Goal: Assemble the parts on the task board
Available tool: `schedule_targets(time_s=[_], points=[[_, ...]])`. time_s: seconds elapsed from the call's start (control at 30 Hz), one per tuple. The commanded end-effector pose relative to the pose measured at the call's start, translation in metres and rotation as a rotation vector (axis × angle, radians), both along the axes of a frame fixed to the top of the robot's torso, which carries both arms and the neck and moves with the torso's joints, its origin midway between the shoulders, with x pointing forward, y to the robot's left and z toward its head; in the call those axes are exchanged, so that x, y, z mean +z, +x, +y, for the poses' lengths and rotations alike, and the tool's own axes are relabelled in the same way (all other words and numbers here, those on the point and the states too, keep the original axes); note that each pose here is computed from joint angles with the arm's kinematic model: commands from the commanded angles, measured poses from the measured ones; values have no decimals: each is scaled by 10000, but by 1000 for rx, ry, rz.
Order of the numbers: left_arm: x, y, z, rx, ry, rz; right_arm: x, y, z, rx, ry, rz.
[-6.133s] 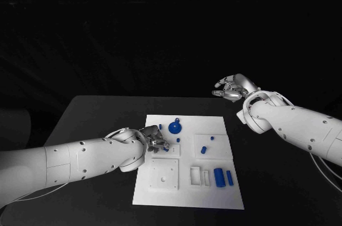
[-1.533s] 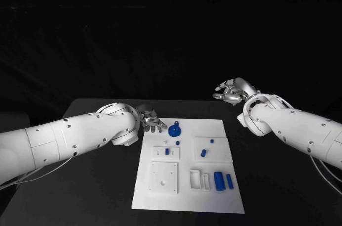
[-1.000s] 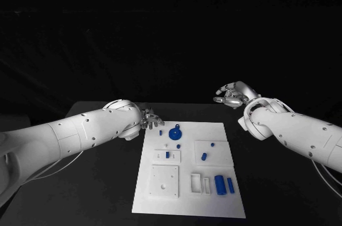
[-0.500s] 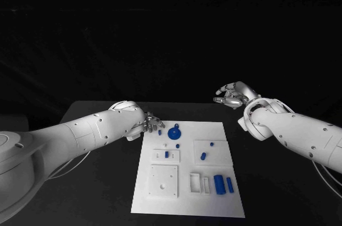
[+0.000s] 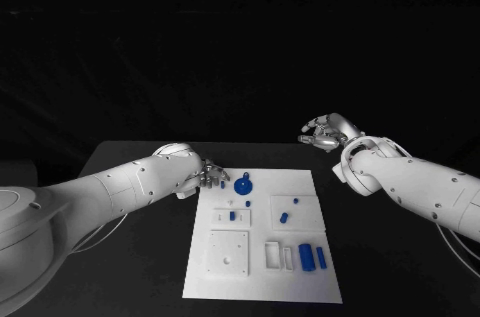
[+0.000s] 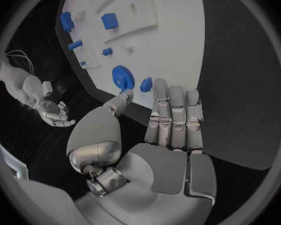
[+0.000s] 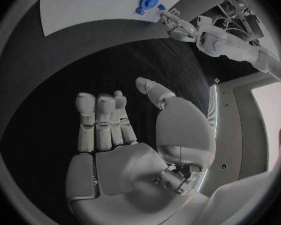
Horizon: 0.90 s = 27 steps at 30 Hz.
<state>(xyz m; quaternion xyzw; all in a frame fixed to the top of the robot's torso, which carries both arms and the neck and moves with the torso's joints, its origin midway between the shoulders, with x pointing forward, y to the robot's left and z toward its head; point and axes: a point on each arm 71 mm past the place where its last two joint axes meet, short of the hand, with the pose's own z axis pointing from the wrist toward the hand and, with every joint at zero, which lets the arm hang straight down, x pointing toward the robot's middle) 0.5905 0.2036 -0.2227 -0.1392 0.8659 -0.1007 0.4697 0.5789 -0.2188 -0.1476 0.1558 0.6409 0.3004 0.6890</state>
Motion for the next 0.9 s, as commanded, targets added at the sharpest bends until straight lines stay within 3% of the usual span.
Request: schedule_targets(time_s=[0.03, 0.9], points=[[-13, -4, -21, -19, -11, 22, 2, -3, 22, 15, -5, 0], [-101, -7, -32, -21, -50, 76, 0, -1, 55, 21, -4, 2]])
